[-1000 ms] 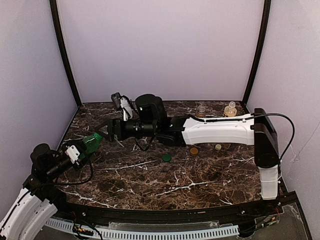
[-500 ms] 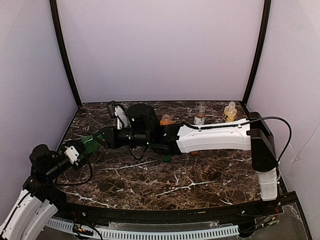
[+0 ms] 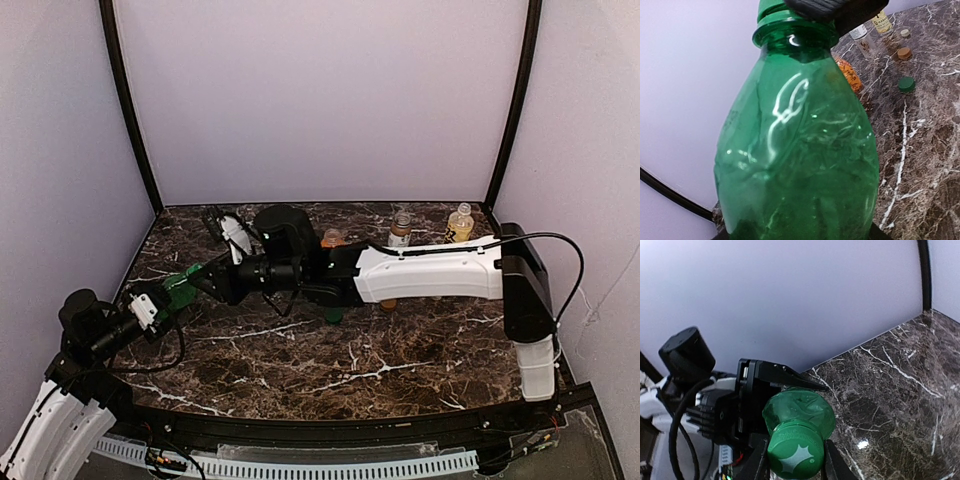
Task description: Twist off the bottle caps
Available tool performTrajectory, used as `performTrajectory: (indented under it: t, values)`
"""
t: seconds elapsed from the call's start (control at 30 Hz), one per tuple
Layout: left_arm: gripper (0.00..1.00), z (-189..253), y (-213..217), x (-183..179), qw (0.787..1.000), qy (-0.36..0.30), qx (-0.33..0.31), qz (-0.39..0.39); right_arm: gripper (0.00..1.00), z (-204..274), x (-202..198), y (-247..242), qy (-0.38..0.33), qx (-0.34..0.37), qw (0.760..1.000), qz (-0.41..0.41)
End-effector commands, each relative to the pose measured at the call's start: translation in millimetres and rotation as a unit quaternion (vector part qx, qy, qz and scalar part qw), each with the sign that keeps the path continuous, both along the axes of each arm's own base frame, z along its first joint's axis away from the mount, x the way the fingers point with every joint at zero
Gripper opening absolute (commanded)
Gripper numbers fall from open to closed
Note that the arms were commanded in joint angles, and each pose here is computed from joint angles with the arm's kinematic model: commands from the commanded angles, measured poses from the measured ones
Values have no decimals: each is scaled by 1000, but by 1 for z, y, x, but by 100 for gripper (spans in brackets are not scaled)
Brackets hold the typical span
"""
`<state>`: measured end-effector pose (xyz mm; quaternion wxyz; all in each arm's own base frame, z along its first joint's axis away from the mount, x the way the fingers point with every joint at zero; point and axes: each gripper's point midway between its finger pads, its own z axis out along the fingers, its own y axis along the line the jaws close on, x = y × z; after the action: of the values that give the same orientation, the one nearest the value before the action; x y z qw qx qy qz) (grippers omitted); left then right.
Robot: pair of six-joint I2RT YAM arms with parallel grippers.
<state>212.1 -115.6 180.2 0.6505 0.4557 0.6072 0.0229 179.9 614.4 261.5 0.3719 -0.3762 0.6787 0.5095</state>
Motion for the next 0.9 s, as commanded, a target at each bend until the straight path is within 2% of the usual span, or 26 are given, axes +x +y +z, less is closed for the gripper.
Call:
performTrajectory:
  t: [0.0,0.1,0.23,0.63,0.77,0.83,0.87]
  values:
    - [18,-18,-27,-30,992,65,-21,-106,0,19,-64,-7,-194,10,961,198]
    - [18,-21,-39,-46,983,88,-31,-156,0,6,-79,-18,-279,-13,923,264]
    - [13,-23,-41,-51,980,99,-32,-170,0,-10,-89,-25,-354,-34,877,323]
    - [12,-32,-46,-58,972,128,-36,-191,0,-26,-70,-16,-578,-67,737,345]
    - [12,-30,-47,-58,971,132,-42,-193,0,-32,-57,-6,-619,-88,705,336]
    - [12,-31,-47,-58,971,134,-43,-193,0,-28,-55,-4,-627,-87,702,328]
    - [12,-31,-47,-58,971,134,-44,-194,7,-27,-54,-3,-628,-87,702,324]
